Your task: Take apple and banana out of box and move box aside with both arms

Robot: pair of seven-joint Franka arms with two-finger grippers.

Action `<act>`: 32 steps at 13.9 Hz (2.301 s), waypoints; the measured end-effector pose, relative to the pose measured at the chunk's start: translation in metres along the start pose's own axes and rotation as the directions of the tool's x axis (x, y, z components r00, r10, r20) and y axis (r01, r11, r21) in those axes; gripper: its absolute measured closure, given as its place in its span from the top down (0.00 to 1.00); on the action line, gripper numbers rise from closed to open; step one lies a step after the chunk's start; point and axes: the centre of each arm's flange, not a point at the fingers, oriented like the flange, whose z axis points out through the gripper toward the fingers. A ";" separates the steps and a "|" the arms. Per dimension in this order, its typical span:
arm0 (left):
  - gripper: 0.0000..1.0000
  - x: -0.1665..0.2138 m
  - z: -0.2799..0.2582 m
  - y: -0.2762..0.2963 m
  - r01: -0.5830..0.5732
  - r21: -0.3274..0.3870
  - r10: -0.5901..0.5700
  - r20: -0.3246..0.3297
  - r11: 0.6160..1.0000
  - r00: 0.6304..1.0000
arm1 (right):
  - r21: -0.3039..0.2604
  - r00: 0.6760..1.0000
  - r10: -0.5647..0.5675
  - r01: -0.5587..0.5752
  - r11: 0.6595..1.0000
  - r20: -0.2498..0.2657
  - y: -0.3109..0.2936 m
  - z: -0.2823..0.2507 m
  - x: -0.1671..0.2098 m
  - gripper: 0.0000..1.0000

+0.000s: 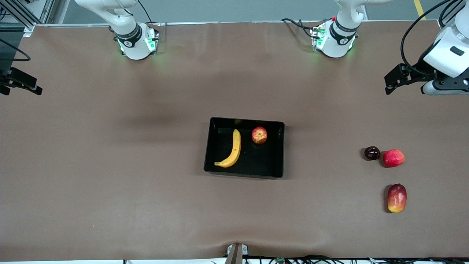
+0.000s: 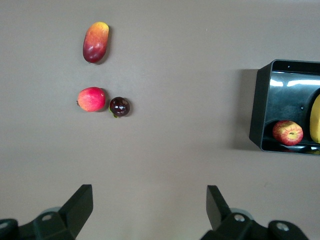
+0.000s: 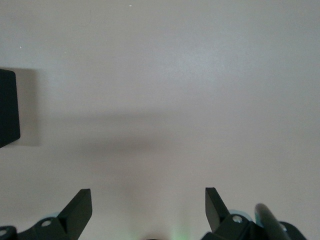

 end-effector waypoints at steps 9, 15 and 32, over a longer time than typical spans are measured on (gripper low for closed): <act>1.00 0.000 0.000 0.000 0.001 0.000 -0.001 0.002 1.000 1.000 | -0.001 1.000 0.000 0.000 1.000 -0.009 0.000 -0.003 0.000 1.00; 1.00 0.020 0.051 0.030 0.030 0.000 -0.030 0.079 1.000 0.996 | -0.002 1.000 0.010 -0.010 1.000 -0.004 0.005 0.002 0.005 1.00; 1.00 -0.036 0.315 0.323 0.337 -0.080 -0.332 0.065 0.938 0.941 | -0.002 1.000 0.019 -0.019 1.000 0.011 0.010 0.010 0.010 1.00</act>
